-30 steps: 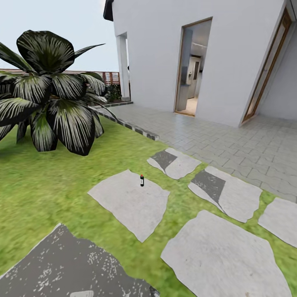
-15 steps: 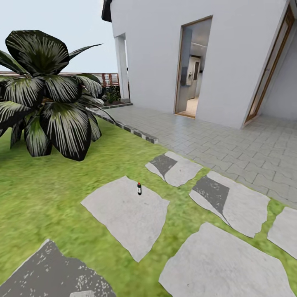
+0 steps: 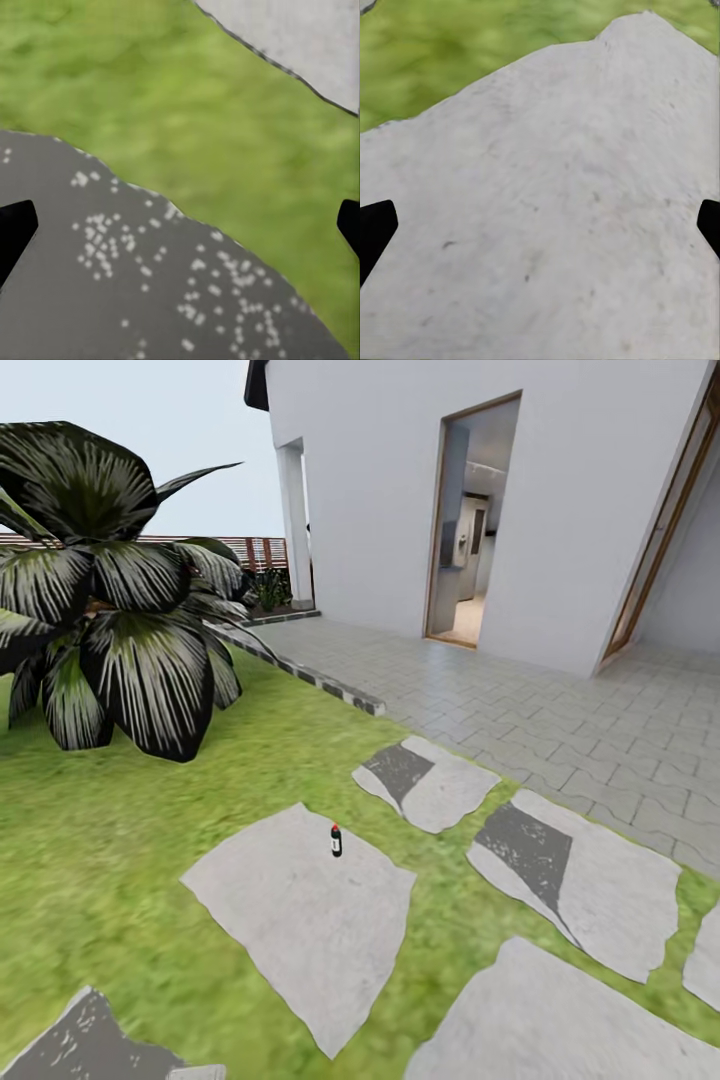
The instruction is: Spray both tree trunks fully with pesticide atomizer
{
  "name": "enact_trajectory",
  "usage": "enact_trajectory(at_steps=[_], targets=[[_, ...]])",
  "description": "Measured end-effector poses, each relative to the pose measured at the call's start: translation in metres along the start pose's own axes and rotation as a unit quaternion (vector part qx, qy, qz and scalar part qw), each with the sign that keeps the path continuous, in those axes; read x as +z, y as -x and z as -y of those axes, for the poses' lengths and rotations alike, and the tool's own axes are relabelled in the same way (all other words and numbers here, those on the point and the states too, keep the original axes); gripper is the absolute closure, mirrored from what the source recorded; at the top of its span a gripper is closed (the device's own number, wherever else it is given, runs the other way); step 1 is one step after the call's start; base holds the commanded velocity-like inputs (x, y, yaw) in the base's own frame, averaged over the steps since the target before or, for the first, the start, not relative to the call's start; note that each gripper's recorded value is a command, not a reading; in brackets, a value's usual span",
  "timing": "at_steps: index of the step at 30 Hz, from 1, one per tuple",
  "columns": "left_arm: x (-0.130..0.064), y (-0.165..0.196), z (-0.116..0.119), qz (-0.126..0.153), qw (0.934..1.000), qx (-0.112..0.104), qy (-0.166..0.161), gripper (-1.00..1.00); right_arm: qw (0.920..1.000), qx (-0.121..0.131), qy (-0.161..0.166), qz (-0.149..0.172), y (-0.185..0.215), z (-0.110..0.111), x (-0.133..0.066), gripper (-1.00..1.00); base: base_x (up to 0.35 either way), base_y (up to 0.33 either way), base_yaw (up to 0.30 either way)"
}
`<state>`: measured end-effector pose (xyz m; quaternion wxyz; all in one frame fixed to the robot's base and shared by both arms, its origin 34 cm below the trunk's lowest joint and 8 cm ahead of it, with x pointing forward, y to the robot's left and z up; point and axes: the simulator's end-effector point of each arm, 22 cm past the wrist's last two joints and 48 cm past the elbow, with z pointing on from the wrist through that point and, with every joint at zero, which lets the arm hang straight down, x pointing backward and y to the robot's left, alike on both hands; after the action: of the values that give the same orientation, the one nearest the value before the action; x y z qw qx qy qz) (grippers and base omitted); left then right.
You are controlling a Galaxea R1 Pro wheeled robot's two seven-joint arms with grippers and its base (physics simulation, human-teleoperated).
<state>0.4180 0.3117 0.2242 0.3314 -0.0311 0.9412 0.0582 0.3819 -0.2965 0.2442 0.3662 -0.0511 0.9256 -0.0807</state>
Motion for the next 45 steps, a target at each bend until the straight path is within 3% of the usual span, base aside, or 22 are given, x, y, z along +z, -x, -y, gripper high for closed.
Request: enact_trajectory(at_steps=[11, 21, 45], targets=[[0.000, 0.000, 0.000, 0.000, 1.0000, 0.000, 0.000, -1.00, 1.0000, 0.000, 0.000, 0.001, 0.001, 0.000, 0.000, -1.00, 0.331, 0.042, -0.003], [0.000, 0.003, 0.000, 0.003, 1.0000, 0.000, 0.000, -1.00, 1.0000, 0.001, -0.001, 0.004, 0.003, 0.001, 0.000, -1.00, 0.236, 0.225, -0.181], [-0.002, 0.013, -0.001, 0.015, 0.9999, -0.001, 0.000, -1.00, 0.9999, 0.002, -0.002, 0.013, 0.011, 0.002, 0.000, -1.00, 0.057, 0.300, -0.217]])
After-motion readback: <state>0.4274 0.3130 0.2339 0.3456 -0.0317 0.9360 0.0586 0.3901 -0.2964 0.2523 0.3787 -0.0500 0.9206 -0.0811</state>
